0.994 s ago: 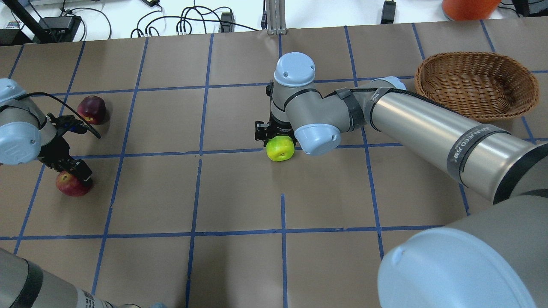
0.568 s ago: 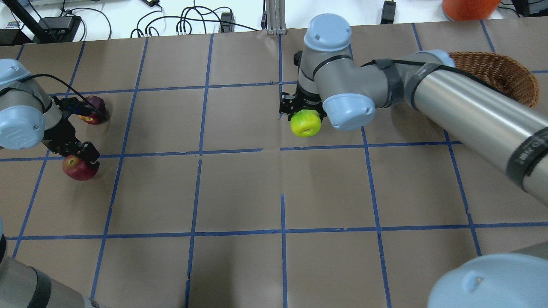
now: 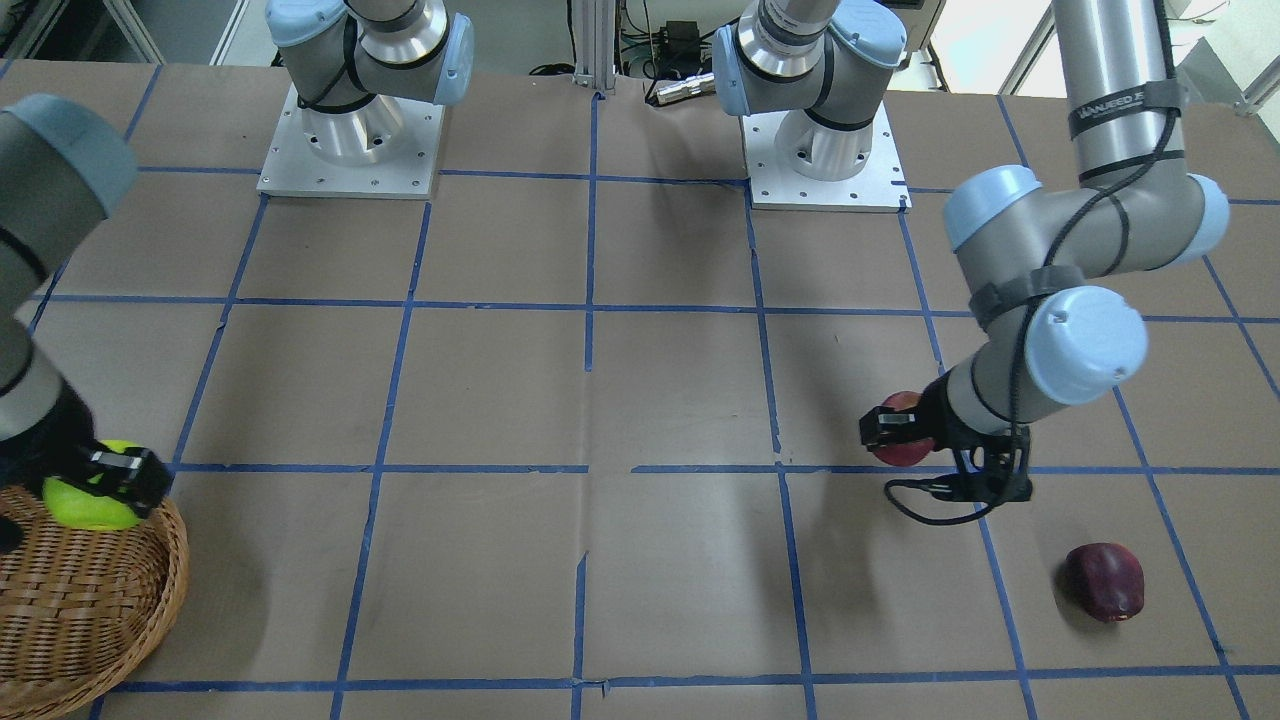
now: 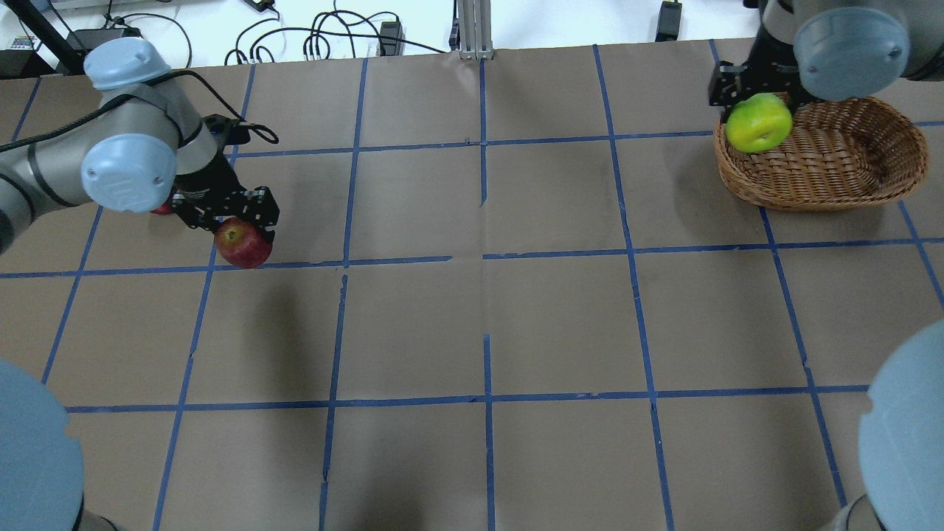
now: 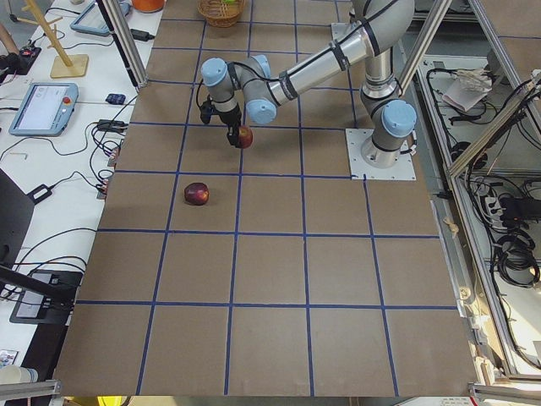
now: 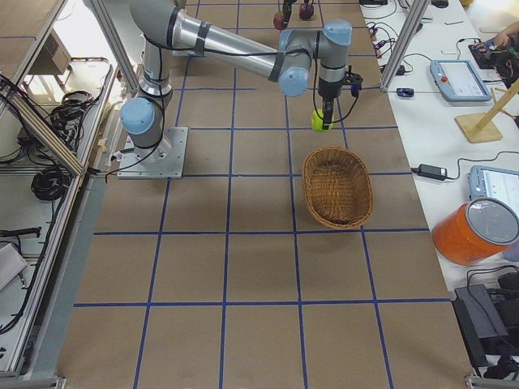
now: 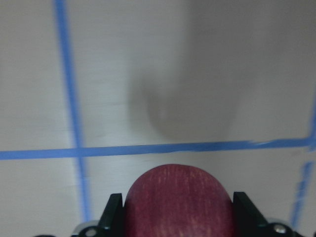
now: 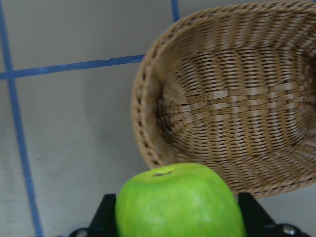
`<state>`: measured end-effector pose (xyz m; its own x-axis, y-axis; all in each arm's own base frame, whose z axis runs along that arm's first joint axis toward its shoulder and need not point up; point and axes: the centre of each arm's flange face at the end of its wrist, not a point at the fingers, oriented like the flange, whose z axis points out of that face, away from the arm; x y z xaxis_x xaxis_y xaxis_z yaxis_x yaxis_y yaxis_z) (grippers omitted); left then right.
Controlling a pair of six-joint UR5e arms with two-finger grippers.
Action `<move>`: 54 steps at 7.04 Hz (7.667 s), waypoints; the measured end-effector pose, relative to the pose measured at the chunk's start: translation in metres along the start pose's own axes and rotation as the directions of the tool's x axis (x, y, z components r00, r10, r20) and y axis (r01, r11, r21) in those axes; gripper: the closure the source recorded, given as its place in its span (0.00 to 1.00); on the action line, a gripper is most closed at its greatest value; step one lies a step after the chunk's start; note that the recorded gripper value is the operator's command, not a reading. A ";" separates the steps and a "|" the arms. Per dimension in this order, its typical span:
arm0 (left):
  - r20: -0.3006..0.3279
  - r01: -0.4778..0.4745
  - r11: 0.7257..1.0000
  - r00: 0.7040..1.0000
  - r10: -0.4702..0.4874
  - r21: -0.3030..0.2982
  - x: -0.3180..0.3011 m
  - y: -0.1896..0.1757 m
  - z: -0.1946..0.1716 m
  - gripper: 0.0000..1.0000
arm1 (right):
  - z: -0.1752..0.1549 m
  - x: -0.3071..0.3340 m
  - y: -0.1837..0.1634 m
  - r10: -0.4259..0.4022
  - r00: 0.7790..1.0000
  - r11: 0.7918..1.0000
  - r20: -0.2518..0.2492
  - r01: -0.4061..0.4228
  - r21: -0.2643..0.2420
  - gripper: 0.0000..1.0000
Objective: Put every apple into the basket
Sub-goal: 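Lift green apple over basket with right while left carries red apple toward table center, then open right gripper into basket while left sets red apple at table center, then lower right gripper onto center red apple while left reaches the dark red apple, then close right gripper on red apple while left closes on dark red apple, then carry red apple into basket with right while left carries dark apple to center, then open right gripper in basket while left releases dark apple at center and withdraws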
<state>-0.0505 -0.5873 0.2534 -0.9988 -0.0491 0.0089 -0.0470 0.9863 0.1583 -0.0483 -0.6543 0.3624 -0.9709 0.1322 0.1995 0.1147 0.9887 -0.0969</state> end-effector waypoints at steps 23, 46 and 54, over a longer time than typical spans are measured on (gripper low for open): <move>0.044 -0.255 0.955 0.967 0.252 0.149 -0.251 -0.126 0.006 0.00 | 0.016 -0.376 0.136 0.181 0.965 0.950 0.190 -0.121 -0.288 0.00; -0.196 0.322 0.945 0.932 -0.305 0.058 0.277 0.045 0.044 0.00 | 0.118 0.087 -0.019 0.007 0.993 0.999 0.118 -0.012 0.039 0.57; -0.048 -0.002 0.999 0.999 0.005 0.050 0.140 0.161 -0.209 0.00 | 0.011 -0.026 0.016 -0.085 0.966 0.996 0.246 0.086 0.009 0.00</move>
<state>-0.1944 -0.4687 0.4861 -0.9970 -0.0522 0.0574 -0.0457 0.9930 0.1085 -0.0239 -0.6423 0.3445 -0.9989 0.0257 -0.0387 0.0290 0.9957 -0.0881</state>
